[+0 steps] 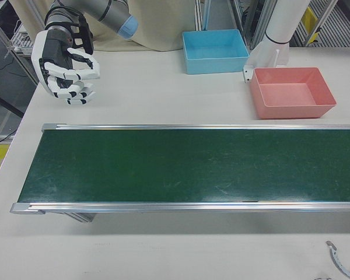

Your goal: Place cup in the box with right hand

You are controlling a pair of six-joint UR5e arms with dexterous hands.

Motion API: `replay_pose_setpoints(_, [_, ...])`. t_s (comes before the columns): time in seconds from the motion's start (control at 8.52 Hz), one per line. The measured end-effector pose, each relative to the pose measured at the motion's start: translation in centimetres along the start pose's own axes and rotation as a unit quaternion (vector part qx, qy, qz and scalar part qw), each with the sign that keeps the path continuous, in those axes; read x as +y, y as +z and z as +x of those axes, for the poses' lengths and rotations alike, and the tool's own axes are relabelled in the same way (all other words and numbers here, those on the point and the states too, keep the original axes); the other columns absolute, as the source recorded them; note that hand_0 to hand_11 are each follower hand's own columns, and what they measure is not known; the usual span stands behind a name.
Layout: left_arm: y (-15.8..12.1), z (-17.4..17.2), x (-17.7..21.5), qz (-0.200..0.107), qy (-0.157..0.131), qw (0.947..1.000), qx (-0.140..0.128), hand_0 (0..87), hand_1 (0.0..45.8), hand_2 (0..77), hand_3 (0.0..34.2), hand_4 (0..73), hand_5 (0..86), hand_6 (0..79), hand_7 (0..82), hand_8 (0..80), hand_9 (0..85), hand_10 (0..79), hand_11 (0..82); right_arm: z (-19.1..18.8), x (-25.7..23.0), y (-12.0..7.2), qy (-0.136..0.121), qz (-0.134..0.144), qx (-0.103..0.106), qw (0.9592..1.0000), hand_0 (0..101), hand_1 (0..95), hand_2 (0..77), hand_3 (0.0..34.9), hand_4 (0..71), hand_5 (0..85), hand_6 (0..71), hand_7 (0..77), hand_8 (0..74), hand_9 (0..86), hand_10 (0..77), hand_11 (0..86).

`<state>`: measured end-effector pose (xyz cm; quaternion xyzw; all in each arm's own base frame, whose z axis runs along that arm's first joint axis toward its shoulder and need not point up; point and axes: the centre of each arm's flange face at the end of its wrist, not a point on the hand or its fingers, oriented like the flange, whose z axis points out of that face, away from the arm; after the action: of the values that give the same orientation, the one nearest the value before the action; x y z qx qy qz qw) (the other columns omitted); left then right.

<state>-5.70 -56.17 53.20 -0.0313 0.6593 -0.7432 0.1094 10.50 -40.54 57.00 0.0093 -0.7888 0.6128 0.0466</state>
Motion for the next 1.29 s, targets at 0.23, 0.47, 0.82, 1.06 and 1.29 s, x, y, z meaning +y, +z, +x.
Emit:
replay_pose_setpoints(0.23, [0.00, 0.00, 0.00, 0.000, 0.000, 1.0000, 0.000, 0.0, 0.5, 0.5, 0.0, 0.0, 0.0, 0.0, 0.0, 0.0, 0.5, 0.0, 0.0, 0.05, 0.01, 0.05, 0.000, -0.001, 0.001, 1.0000, 80, 36.5, 33.8, 0.0, 28.4, 20.7, 21.8, 70.4, 44.2, 55.6, 34.4, 51.8])
replay_pose_setpoints(0.47, [0.02, -0.05, -0.01, 0.000, 0.000, 1.0000, -0.001, 0.0, 0.5, 0.5, 0.0, 0.0, 0.0, 0.0, 0.0, 0.0, 0.5, 0.0, 0.0, 0.10, -0.02, 0.06, -0.001, 0.000, 0.002, 1.0000, 80, 36.5, 35.5, 0.0, 30.5, 20.7, 22.9, 70.4, 44.2, 56.2, 34.9, 52.4])
replay_pose_setpoints(0.82, [0.00, -0.04, 0.03, 0.000, 0.000, 1.0000, -0.001, 0.0, 0.5, 0.5, 0.0, 0.0, 0.0, 0.0, 0.0, 0.0, 0.5, 0.0, 0.0, 0.12, -0.03, 0.13, -0.001, -0.001, 0.002, 1.0000, 80, 36.5, 35.5, 0.0, 32.2, 20.7, 22.9, 69.8, 45.8, 58.9, 35.5, 54.0])
replay_pose_setpoints(1.06, [0.01, -0.03, 0.02, 0.000, 0.000, 1.0000, 0.000, 0.0, 0.5, 0.5, 0.0, 0.0, 0.0, 0.0, 0.0, 0.0, 0.5, 0.0, 0.0, 0.10, 0.06, 0.17, -0.001, -0.002, 0.002, 1.0000, 80, 36.5, 35.5, 0.0, 32.2, 21.3, 24.0, 70.4, 45.8, 58.9, 36.5, 54.5])
replay_pose_setpoints(1.29, [0.01, -0.01, -0.01, 0.000, 0.000, 1.0000, 0.000, 0.0, 0.5, 0.5, 0.0, 0.0, 0.0, 0.0, 0.0, 0.0, 0.5, 0.0, 0.0, 0.05, 0.04, 0.06, -0.002, -0.002, 0.001, 1.0000, 80, 36.5, 36.0, 0.0, 32.7, 21.8, 24.0, 69.8, 45.8, 58.9, 36.5, 54.5])
